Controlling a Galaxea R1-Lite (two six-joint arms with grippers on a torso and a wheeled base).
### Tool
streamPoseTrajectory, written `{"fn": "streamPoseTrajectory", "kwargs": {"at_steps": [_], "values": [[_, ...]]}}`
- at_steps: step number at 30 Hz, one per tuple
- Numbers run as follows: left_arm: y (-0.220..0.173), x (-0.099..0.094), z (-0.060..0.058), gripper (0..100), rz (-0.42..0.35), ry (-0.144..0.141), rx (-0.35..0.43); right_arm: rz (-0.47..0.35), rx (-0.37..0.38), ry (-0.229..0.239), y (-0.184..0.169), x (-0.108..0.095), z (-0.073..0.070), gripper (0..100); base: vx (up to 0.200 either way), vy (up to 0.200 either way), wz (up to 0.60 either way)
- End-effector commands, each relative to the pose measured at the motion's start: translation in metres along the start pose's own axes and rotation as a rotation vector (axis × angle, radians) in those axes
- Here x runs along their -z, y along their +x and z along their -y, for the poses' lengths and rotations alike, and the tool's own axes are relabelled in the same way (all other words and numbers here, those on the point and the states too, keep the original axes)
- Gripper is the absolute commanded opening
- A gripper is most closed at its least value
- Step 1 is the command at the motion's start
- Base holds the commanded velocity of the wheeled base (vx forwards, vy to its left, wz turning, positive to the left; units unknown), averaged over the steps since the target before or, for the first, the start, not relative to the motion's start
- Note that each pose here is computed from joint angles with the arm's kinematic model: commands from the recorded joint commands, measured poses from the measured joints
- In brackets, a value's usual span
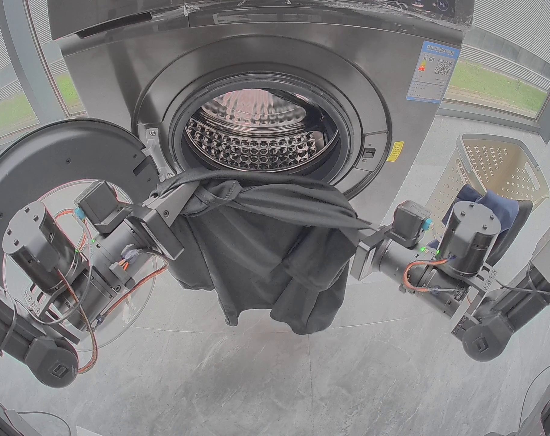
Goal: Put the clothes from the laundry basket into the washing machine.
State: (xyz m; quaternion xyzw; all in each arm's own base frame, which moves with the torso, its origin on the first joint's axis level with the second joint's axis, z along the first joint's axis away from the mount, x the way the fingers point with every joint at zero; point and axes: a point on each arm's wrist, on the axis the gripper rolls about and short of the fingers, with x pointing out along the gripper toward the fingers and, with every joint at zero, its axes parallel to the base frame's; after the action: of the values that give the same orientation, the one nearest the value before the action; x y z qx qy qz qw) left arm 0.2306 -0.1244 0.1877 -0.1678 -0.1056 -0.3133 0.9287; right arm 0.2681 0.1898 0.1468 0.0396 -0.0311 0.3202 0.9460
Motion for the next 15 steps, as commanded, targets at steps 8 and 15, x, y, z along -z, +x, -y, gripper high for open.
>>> {"fn": "streamPoseTrajectory", "kwargs": {"at_steps": [8, 15], "values": [[-0.011, 0.006, 0.011, 100, -0.052, -0.013, 0.072, 0.189, 0.090, 0.122, -0.004, -0.025, 0.012, 0, 0.000, 0.000, 0.00], [-0.009, 0.030, 0.004, 100, -0.143, -0.027, 0.051, 0.303, 0.082, 0.130, 0.005, -0.045, 0.011, 0, 0.000, 0.000, 0.00]]}}
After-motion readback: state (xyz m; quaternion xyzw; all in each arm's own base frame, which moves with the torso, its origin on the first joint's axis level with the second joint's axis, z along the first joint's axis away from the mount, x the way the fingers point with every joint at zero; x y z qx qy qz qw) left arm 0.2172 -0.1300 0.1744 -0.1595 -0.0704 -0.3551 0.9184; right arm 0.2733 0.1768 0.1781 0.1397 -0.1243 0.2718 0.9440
